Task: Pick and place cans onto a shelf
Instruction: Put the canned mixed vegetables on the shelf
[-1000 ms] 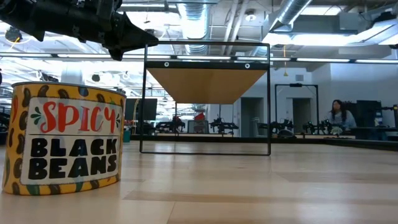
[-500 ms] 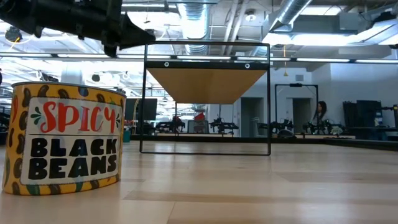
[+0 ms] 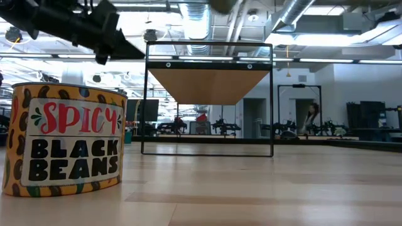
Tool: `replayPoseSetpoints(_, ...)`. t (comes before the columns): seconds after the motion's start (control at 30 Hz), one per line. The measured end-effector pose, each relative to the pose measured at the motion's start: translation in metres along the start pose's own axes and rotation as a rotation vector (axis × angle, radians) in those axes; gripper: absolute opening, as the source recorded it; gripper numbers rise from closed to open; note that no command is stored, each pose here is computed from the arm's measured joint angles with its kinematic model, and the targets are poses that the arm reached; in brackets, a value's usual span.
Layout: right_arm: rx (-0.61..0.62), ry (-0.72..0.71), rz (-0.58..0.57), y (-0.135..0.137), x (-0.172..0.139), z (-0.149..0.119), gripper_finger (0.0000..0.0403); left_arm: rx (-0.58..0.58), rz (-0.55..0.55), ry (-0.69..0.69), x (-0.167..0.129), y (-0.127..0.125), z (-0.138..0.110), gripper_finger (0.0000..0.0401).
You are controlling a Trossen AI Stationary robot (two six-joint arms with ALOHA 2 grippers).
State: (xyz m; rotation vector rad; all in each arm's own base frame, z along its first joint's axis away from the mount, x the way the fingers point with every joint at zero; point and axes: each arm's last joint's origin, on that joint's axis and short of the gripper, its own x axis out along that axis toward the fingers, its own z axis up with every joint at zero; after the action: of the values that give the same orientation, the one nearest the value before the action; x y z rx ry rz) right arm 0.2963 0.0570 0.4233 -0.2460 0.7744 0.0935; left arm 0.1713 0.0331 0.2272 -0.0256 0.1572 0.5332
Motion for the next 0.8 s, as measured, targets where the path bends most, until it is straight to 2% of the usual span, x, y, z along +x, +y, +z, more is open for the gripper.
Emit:
replayPoseSetpoints(0.17,-0.179,-0.028,-0.065,-0.075,0.025,0.009,0.0012,-0.005,0.024,0.068,0.006,0.002,-0.009,0.0000)
replayPoseSetpoints(0.3,-0.220,0.034,-0.059,-0.123,0.057,0.002,0.0012,0.022,0.023,0.044,0.009,0.002,-0.007,0.0000)
replayPoseSetpoints(0.37,-0.228,0.106,-0.049,-0.138,0.075,-0.004,0.0012,0.030,0.019,-0.004,0.009,0.003,-0.002,0.0000)
replayPoseSetpoints(0.53,-0.223,0.241,-0.012,-0.159,0.108,-0.015,0.0013,0.045,-0.028,-0.087,0.010,0.009,0.008,0.0000)
replayPoseSetpoints(0.63,-0.239,0.302,-0.034,-0.164,0.121,-0.016,0.0015,0.045,-0.055,-0.103,0.012,0.014,0.009,0.0000)
replayPoseSetpoints(0.8,-0.287,0.327,-0.056,-0.163,0.123,-0.014,0.0014,0.040,-0.073,-0.106,0.014,0.021,0.010,0.0000)
